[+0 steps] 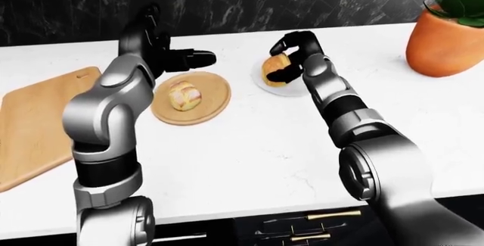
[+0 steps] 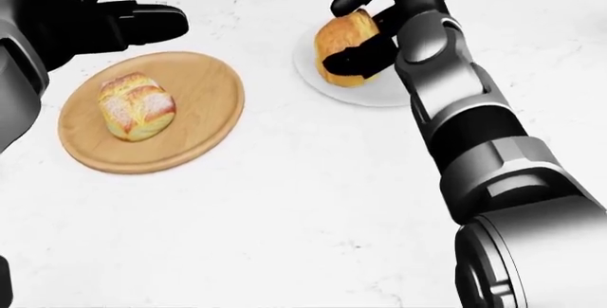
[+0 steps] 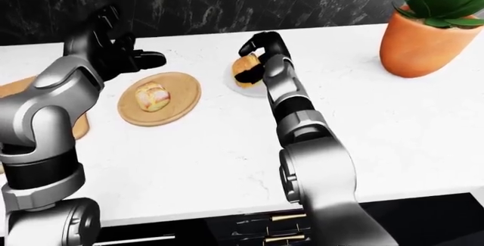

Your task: Place all breads on the cutting board.

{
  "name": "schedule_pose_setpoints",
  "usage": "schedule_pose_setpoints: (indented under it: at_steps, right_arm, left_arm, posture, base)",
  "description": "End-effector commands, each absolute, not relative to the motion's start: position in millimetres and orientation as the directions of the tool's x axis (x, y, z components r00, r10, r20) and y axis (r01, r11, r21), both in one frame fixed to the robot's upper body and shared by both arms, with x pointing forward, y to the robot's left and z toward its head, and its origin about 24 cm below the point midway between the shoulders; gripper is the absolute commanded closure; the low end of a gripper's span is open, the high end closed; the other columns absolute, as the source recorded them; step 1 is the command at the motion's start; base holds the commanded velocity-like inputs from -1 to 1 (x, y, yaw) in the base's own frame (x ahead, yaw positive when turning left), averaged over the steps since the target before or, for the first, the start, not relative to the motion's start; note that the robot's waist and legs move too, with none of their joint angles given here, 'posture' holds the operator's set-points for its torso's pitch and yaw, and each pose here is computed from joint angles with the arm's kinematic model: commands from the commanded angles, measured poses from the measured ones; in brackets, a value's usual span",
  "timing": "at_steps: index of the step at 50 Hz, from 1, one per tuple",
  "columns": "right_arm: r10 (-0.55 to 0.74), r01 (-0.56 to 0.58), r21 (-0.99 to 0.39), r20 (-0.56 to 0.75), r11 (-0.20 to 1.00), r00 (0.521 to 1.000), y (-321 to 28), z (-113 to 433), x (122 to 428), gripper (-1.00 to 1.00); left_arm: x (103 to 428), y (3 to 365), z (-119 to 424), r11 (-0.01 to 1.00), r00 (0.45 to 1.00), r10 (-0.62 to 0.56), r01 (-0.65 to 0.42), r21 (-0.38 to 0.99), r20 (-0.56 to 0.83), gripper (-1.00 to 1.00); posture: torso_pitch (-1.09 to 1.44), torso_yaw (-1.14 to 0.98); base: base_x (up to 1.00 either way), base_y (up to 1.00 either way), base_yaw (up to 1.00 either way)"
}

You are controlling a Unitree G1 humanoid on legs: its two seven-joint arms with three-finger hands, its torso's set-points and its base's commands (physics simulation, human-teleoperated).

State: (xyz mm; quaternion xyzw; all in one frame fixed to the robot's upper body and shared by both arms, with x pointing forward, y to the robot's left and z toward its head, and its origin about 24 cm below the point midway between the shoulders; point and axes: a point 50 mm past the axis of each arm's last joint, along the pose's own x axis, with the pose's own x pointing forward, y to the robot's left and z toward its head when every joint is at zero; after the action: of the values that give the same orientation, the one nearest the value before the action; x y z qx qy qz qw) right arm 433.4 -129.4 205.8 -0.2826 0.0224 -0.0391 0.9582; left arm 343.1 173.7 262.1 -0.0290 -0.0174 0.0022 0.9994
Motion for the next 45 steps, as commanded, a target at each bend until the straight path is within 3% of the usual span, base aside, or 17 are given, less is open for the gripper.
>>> schedule_pose_setpoints:
  at_steps: [1, 2, 23, 25, 28, 45]
  right_arm:
    - [-0.077, 0.129, -0.510, 0.122, 0.851, 0.989, -125, 246, 434, 0.85]
    - [-0.081, 0.136, -0.504, 0.130, 0.853, 0.988, -126, 249, 434, 1.00]
    - [-0.119, 0.194, -0.424, 0.198, 0.884, 0.973, -135, 293, 432, 1.00]
    - [-0.119, 0.196, -0.423, 0.200, 0.885, 0.972, -135, 294, 432, 1.00]
    - [-0.120, 0.198, -0.422, 0.204, 0.885, 0.972, -136, 297, 432, 1.00]
    - [-0.127, 0.197, -0.419, 0.190, 0.886, 0.974, -138, 283, 433, 1.00]
  left_arm:
    - [338, 174, 282, 0.998, 0.992, 0.007, 0.000, -0.060, 0.129, -1.00]
    - [338, 173, 283, 0.998, 0.992, 0.007, 0.001, -0.060, 0.129, -1.00]
    - [325, 193, 275, 0.999, 0.996, -0.010, 0.006, 0.046, 0.090, -1.00]
    - [325, 196, 272, 0.998, 0.996, -0.010, 0.005, 0.067, 0.083, -0.33]
    - [324, 200, 270, 0.997, 0.997, -0.009, 0.003, 0.083, 0.071, 0.04]
    - [329, 206, 241, 0.981, 0.999, -0.004, -0.004, 0.194, 0.045, -0.14]
  posture:
    - [0.00, 0.00]
    - [0.00, 0.00]
    - [0.00, 0.00]
    - [0.00, 0.00]
    - [0.00, 0.00]
    - [0.00, 0.00]
  base:
    - [0.00, 0.00, 0.00]
    - [0.00, 0.00, 0.00]
    - [0.00, 0.00, 0.00]
    - [0.00, 0.00, 0.00]
    - [0.00, 0.00, 0.00]
    - [0.00, 0.00, 0.00]
